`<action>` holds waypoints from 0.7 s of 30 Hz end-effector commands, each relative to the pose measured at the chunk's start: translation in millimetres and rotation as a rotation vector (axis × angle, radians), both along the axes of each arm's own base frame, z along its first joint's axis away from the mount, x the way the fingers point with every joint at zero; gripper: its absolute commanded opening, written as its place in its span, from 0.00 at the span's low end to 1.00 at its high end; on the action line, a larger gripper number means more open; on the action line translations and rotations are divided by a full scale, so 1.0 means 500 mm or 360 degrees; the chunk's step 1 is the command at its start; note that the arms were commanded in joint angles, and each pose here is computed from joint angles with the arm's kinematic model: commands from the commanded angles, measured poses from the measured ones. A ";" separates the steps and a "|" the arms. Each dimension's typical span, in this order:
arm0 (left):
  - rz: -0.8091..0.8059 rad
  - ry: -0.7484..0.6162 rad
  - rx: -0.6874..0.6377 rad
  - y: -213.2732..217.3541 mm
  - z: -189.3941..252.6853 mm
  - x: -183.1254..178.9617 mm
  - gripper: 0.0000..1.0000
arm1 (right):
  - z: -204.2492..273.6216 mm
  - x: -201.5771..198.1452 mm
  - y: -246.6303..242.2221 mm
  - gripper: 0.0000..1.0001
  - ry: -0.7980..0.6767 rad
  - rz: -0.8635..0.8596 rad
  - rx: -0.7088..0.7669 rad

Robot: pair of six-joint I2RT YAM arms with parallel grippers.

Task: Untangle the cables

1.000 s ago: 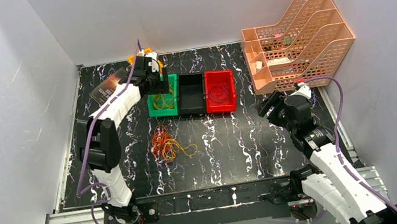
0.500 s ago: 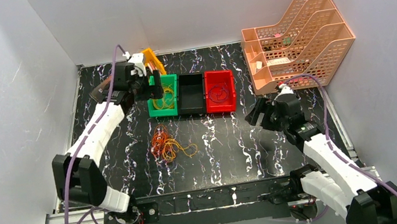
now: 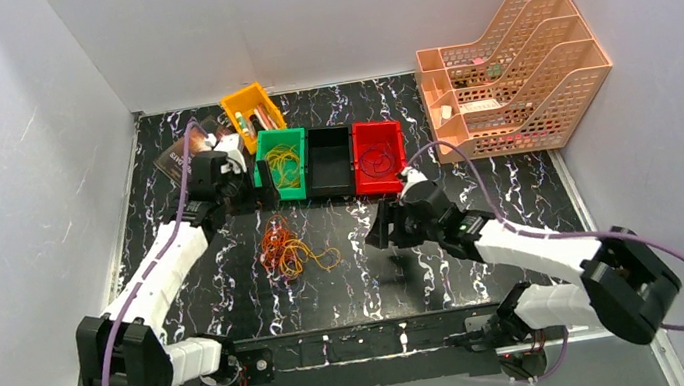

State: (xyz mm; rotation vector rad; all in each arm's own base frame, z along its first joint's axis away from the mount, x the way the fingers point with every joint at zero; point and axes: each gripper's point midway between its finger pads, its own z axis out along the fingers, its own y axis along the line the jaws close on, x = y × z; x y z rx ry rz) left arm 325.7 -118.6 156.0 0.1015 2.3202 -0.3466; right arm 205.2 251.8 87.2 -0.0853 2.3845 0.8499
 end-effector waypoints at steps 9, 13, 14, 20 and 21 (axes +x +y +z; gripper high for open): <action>-0.0019 0.0131 -0.0125 -0.022 -0.066 -0.036 0.92 | 0.028 0.043 0.193 0.60 -0.0049 0.0234 0.0275; -0.0059 0.0147 -0.0130 -0.030 -0.072 -0.032 0.93 | -0.004 0.036 0.220 0.58 0.0007 0.0297 0.0263; -0.0070 0.0151 -0.0130 -0.032 -0.074 -0.032 0.93 | -0.016 0.034 0.223 0.57 0.0023 0.0305 0.0244; -0.0109 0.0135 -0.0128 -0.037 -0.068 -0.029 0.93 | -0.053 0.033 0.231 0.52 0.0082 0.0320 0.0184; -0.0112 0.0135 -0.0131 -0.038 -0.068 -0.028 0.93 | -0.059 0.031 0.231 0.51 0.0096 0.0324 0.0177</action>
